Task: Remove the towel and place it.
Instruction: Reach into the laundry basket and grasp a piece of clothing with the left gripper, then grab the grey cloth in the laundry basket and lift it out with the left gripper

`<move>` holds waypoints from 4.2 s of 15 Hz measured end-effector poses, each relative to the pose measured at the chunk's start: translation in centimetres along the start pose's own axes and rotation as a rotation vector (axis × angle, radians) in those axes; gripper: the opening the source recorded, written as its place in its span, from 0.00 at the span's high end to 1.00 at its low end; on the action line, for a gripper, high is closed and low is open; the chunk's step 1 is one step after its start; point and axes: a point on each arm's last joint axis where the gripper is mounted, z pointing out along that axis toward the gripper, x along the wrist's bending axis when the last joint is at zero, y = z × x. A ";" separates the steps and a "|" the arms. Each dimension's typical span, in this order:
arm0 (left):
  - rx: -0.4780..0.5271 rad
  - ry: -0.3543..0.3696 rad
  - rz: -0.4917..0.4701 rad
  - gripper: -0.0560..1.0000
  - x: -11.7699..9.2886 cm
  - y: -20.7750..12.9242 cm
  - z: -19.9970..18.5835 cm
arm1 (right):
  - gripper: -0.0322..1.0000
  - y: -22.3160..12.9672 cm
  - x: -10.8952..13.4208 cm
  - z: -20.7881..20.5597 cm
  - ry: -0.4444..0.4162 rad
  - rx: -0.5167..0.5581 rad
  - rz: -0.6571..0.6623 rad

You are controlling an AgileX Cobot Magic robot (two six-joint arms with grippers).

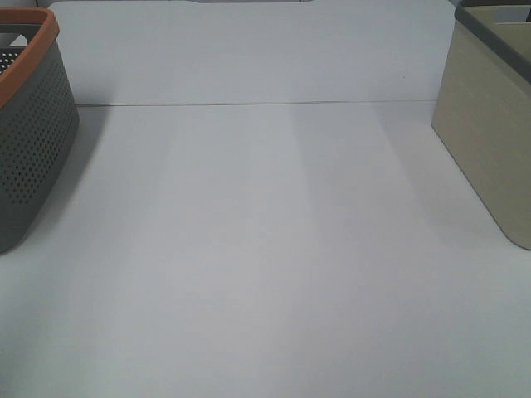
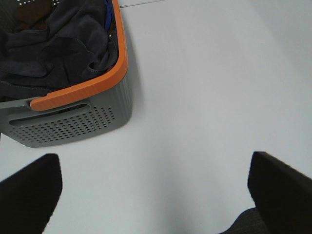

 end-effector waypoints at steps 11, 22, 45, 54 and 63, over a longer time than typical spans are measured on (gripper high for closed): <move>0.146 0.179 0.139 0.02 5.6 14.0 8.0 | 0.24 0.0 0.0 0.0 0.000 0.000 0.000; 0.403 0.211 0.433 0.02 15.6 12.8 21.2 | 0.24 0.0 0.0 0.0 0.000 0.000 0.000; 0.449 0.027 0.962 0.57 16.9 4.9 43.6 | 0.24 0.0 0.0 0.0 0.000 0.000 0.000; 0.449 0.036 0.907 0.93 16.9 4.8 43.7 | 0.24 0.0 0.0 0.0 0.000 0.000 0.000; 0.389 0.087 0.818 0.95 14.5 12.4 29.1 | 0.24 0.0 0.0 0.0 0.000 0.000 0.000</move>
